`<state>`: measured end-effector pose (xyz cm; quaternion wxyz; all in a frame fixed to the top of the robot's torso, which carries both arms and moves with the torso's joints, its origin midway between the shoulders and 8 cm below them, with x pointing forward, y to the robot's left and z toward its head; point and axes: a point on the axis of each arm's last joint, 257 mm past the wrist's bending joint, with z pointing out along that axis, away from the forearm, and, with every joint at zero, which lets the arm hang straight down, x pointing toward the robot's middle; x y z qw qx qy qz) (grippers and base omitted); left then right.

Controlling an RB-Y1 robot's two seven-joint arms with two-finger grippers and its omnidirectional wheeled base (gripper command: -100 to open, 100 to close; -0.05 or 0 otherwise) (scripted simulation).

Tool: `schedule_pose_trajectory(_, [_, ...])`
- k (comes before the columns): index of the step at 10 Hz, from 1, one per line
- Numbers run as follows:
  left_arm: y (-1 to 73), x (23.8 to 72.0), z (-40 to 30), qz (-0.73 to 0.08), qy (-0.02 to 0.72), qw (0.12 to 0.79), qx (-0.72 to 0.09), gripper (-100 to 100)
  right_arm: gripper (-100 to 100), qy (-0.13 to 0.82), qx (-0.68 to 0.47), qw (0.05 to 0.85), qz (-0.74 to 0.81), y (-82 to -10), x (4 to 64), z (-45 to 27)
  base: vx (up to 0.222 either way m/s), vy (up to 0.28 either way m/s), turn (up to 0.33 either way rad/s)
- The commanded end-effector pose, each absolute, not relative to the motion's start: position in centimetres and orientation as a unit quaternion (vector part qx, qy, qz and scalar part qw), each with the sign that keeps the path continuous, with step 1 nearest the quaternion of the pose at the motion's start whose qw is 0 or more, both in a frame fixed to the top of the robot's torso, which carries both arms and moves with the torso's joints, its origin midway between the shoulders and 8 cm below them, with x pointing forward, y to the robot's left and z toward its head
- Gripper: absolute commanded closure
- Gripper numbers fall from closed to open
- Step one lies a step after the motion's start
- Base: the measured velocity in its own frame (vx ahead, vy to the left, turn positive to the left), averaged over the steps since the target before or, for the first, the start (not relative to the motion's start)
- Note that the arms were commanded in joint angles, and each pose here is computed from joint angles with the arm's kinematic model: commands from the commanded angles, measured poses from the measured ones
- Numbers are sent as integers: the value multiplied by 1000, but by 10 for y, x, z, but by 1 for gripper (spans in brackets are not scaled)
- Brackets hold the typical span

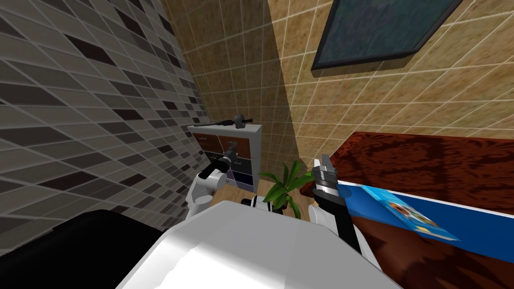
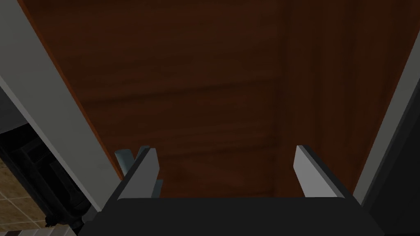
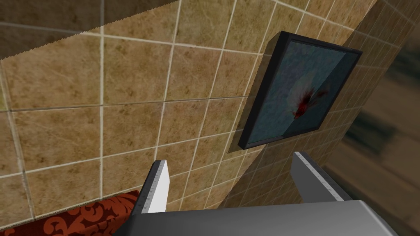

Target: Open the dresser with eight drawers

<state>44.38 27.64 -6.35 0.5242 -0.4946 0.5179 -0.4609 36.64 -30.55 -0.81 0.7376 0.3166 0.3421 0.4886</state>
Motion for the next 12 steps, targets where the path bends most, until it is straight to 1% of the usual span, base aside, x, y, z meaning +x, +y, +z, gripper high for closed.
schedule_pose_trajectory(1, [273, 440, -43, -473, 504, 526, -496, -100, 0, 342, 317, 738, 489, -305, 366, -8, 22, -22, 19])
schedule_pose_trajectory(7, [266, 424, 1, -503, 471, 539, -484, -100, 0, 342, 317, 738, 489, -305, 366, -8, 5, 0, -3])
schedule_pose_trajectory(8, [267, 427, -18, -491, 482, 529, -497, -100, 0, 342, 317, 738, 489, -305, 366, -8, 0, 0, 0])
schedule_pose_trajectory(10, [269, 427, -29, -485, 487, 520, -508, -100, 0, 342, 317, 738, 489, -305, 366, -8, 31, 20, -38])
schedule_pose_trajectory(11, [269, 427, -36, -481, 490, 515, -513, 100, 0, 342, 317, 738, 489, -305, 366, -8, 0, 0, 0])
schedule_pose_trajectory(12, [268, 425, -36, -483, 492, 512, -513, 100, 0, 342, 317, 738, 489, -305, 366, -8, -123, 34, 30])
